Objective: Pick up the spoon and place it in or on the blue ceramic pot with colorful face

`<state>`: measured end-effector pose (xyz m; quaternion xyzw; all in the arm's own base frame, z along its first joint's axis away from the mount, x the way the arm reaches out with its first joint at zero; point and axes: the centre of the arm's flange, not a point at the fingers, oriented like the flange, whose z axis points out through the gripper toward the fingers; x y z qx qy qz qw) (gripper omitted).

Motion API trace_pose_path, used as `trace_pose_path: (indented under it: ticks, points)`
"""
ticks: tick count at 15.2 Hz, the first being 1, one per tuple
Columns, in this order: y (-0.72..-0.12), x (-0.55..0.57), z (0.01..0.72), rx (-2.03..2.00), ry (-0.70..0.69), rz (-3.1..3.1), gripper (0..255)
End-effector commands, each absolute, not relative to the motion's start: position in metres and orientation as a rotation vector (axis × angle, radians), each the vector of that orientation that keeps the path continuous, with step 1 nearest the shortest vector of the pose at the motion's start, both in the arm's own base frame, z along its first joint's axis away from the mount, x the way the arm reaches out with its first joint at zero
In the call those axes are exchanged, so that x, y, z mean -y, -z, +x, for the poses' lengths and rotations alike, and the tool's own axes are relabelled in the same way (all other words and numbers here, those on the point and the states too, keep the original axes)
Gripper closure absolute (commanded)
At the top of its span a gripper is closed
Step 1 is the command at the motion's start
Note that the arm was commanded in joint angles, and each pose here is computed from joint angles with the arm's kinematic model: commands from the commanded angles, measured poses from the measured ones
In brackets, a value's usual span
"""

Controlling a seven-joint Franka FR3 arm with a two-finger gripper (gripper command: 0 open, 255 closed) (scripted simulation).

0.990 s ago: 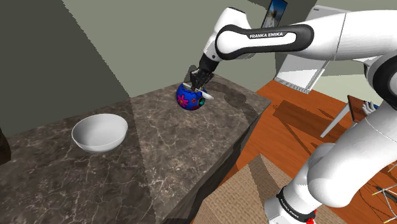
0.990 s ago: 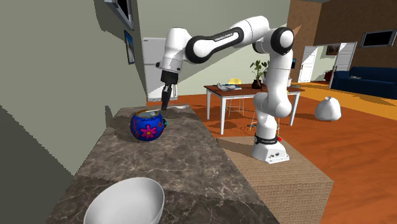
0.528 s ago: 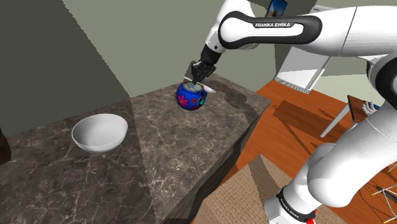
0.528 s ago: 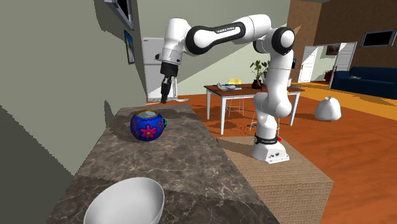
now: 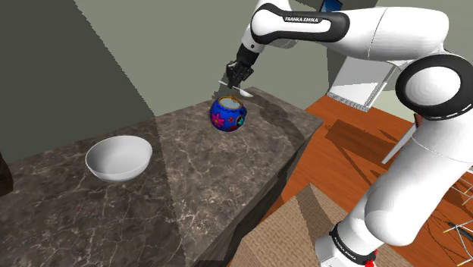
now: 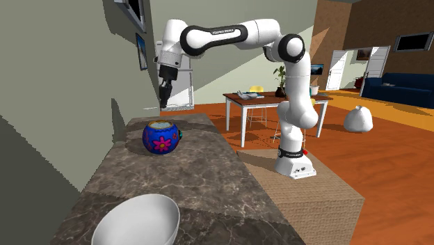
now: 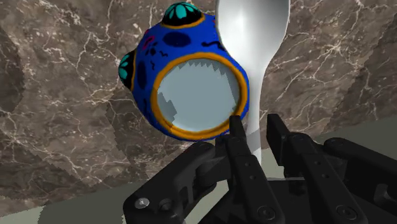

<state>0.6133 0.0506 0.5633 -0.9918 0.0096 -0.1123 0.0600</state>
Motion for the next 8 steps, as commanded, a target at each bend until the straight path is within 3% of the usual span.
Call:
trace_pose_path:
  ticks: [1,3,8]
  points:
    - [-0.565,-0.034,0.638,-0.027,0.34,-3.002,255]
    - [-0.568,-0.014,0.669,-0.027,0.34,-3.002,255]
    - [-0.542,-0.014,0.669,-0.027,0.34,-3.002,255]
